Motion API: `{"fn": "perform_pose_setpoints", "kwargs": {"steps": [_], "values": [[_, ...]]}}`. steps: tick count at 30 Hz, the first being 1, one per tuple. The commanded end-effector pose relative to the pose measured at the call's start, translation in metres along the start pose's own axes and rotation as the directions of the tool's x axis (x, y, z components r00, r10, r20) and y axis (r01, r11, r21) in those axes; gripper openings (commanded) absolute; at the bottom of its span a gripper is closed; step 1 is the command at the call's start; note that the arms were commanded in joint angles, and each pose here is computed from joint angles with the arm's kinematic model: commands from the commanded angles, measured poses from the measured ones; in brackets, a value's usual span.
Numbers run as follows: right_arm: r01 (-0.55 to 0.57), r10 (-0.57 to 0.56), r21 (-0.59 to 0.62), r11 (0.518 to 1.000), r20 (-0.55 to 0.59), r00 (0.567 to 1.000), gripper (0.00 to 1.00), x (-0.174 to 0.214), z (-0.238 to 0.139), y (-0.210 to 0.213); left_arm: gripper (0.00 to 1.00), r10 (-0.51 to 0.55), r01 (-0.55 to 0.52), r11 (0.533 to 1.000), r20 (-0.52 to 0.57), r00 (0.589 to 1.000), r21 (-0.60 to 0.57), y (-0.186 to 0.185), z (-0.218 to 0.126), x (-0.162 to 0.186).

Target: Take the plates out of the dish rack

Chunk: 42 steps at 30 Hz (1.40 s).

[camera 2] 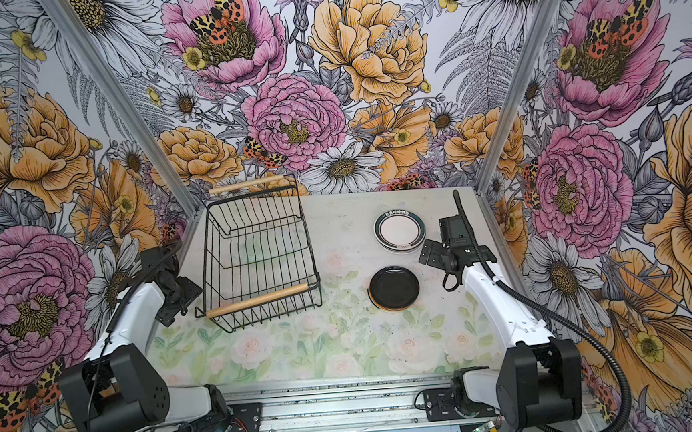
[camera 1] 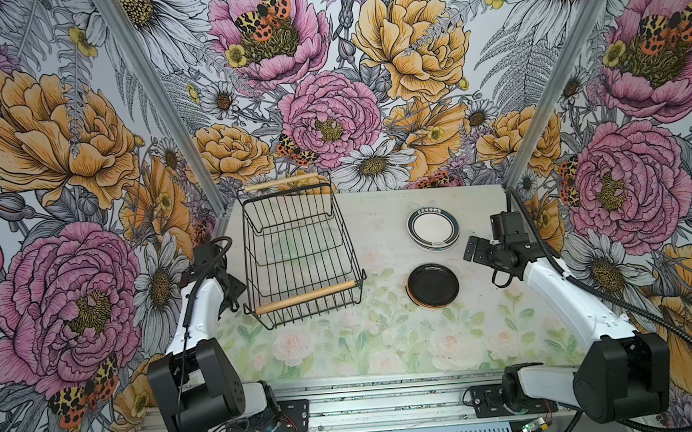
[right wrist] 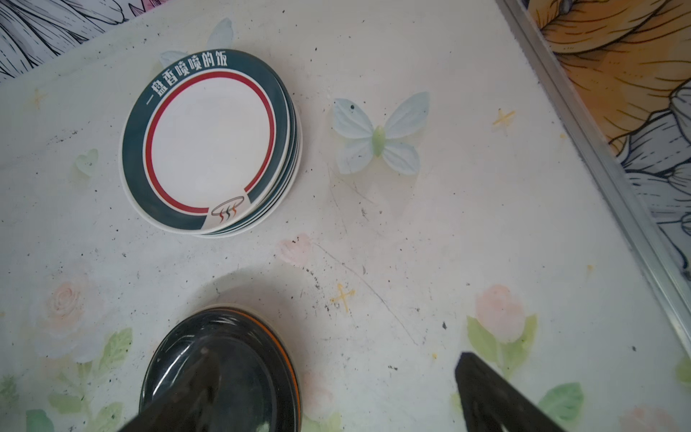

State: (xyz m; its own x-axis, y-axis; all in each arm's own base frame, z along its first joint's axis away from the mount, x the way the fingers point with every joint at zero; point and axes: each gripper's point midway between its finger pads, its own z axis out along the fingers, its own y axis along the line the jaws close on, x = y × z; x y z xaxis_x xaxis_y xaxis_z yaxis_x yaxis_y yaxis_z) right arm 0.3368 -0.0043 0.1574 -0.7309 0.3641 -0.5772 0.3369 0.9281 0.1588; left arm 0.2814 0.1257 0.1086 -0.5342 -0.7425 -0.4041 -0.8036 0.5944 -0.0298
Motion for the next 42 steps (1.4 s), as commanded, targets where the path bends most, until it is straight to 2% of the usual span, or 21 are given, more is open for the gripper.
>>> {"fn": "perform_pose_setpoints", "kwargs": {"steps": [1,4,6,9,11,13,15,19,22,25,27,30,34,38,39,42], "values": [[-0.044,0.043,0.008,0.999,0.089,0.995,0.99,-0.011,-0.001,-0.007,0.76,0.055,-0.055,0.998,0.038,0.998,-0.003,-0.018,0.006,-0.008],[-0.117,0.11,0.022,0.993,0.191,0.975,0.99,-0.016,-0.004,-0.021,0.76,0.11,-0.111,0.994,0.071,0.991,0.012,-0.033,0.009,-0.011],[-0.101,0.102,-0.016,0.995,0.289,0.952,1.0,-0.023,-0.009,-0.02,0.74,0.141,-0.149,0.987,0.107,0.984,0.063,-0.046,0.01,-0.014],[-0.009,0.033,-0.057,0.998,0.436,0.899,0.99,-0.03,-0.026,-0.017,0.74,0.199,-0.235,0.965,0.258,0.945,0.113,-0.07,0.0,-0.022],[0.032,-0.002,-0.045,0.998,0.553,0.833,1.0,-0.039,-0.041,-0.02,0.74,0.227,-0.309,0.939,0.406,0.885,0.148,-0.092,-0.017,-0.028],[0.015,-0.003,-0.014,1.0,0.625,0.781,1.0,-0.042,-0.049,-0.029,0.74,0.246,-0.375,0.914,0.525,0.815,0.155,-0.109,-0.036,-0.031],[0.054,-0.048,0.011,0.998,0.644,0.763,0.99,-0.041,-0.049,-0.03,0.75,0.229,-0.395,0.906,0.613,0.756,0.149,-0.116,-0.05,-0.036],[0.089,-0.097,0.046,0.995,0.679,0.727,0.99,-0.036,-0.031,-0.033,0.77,0.169,-0.421,0.885,0.706,0.687,0.198,-0.123,-0.055,-0.038],[0.094,-0.141,0.107,0.99,0.649,0.747,0.99,-0.036,-0.007,-0.037,0.77,0.156,-0.453,0.863,0.736,0.659,0.222,-0.128,-0.045,-0.032],[0.109,-0.158,0.115,0.987,0.632,0.758,1.0,-0.037,0.012,-0.034,0.78,0.127,-0.48,0.839,0.765,0.631,0.257,-0.134,-0.041,-0.026],[0.117,-0.159,0.108,0.987,0.632,0.758,1.0,-0.039,0.02,-0.031,0.78,0.128,-0.463,0.855,0.771,0.624,0.232,-0.131,-0.034,-0.028],[0.143,-0.171,0.095,0.985,0.609,0.774,0.99,-0.037,0.035,-0.025,0.78,0.135,-0.482,0.845,0.78,0.611,0.231,-0.135,-0.03,-0.025],[0.133,-0.17,0.106,0.985,0.613,0.772,0.99,-0.034,0.043,-0.029,0.78,0.132,-0.497,0.836,0.794,0.593,0.233,-0.136,-0.03,-0.021],[0.16,-0.196,0.116,0.98,0.653,0.732,1.0,-0.036,0.041,-0.027,0.78,0.127,-0.487,0.843,0.796,0.592,0.227,-0.135,-0.03,-0.022],[0.164,-0.194,0.107,0.981,0.649,0.736,1.0,-0.036,0.045,-0.027,0.78,0.127,-0.486,0.844,0.795,0.593,0.227,-0.135,-0.03,-0.022],[0.25,-0.225,0.054,0.967,0.644,0.732,1.0,-0.029,0.059,-0.011,0.81,0.156,-0.507,0.834,0.786,0.599,0.22,-0.14,-0.027,-0.02]]}}
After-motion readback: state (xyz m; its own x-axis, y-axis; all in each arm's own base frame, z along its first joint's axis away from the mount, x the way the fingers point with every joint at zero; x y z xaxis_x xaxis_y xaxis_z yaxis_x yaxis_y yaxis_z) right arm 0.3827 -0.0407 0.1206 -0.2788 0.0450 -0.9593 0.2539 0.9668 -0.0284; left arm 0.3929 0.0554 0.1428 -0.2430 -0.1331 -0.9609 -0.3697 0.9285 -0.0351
